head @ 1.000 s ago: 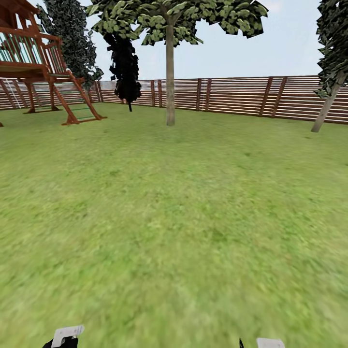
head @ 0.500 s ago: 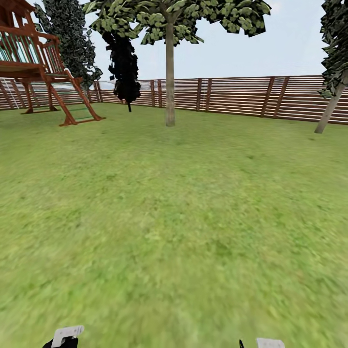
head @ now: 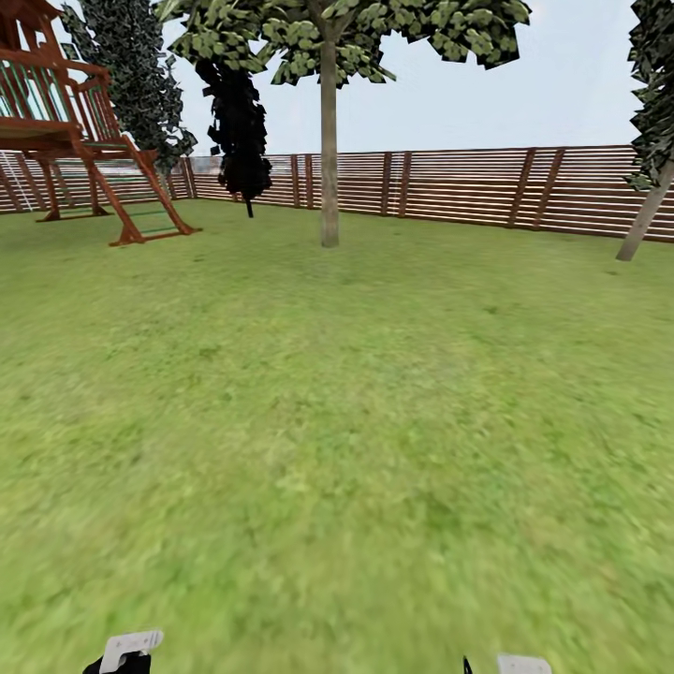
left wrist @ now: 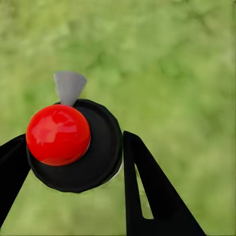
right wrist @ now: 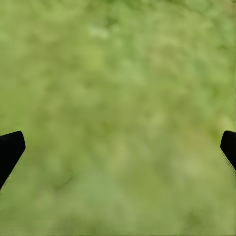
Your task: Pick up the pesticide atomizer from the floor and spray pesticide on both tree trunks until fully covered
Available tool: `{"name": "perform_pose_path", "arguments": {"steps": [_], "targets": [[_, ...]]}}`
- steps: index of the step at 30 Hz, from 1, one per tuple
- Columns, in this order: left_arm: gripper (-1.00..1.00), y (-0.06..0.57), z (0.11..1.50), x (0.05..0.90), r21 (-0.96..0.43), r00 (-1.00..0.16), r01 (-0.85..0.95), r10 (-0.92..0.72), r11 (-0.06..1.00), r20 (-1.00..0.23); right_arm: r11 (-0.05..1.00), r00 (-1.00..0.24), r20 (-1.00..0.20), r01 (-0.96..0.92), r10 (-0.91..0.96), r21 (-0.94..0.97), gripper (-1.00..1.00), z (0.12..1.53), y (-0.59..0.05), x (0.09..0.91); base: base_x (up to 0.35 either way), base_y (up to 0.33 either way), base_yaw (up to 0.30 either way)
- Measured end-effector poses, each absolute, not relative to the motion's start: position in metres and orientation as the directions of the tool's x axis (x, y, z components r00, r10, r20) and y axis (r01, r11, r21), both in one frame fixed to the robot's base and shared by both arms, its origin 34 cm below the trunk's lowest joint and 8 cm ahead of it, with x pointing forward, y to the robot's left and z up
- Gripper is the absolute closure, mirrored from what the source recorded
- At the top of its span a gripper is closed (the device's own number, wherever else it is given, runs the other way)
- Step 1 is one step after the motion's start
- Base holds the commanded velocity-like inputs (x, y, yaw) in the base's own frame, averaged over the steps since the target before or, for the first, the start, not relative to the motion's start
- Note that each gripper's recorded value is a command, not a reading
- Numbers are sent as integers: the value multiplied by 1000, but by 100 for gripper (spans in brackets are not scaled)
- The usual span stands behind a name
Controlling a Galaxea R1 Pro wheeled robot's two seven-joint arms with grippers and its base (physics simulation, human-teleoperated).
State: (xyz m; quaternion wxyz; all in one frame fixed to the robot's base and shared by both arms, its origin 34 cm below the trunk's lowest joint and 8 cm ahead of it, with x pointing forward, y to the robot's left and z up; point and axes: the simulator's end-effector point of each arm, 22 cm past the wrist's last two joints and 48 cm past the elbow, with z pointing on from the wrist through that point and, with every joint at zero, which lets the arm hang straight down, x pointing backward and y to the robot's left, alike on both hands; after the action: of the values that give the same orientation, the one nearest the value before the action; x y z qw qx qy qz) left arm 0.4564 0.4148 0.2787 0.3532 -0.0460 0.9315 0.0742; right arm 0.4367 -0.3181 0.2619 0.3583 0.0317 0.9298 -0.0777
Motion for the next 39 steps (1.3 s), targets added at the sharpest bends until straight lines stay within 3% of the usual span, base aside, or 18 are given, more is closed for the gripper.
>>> {"name": "perform_pose_path", "arguments": {"steps": [39], "targets": [[100,415,279,456,106,-746,-138,-33,985,-665,986,-741,-671,115,3,-122,-100,262,-318,437,340,0,0]]}}
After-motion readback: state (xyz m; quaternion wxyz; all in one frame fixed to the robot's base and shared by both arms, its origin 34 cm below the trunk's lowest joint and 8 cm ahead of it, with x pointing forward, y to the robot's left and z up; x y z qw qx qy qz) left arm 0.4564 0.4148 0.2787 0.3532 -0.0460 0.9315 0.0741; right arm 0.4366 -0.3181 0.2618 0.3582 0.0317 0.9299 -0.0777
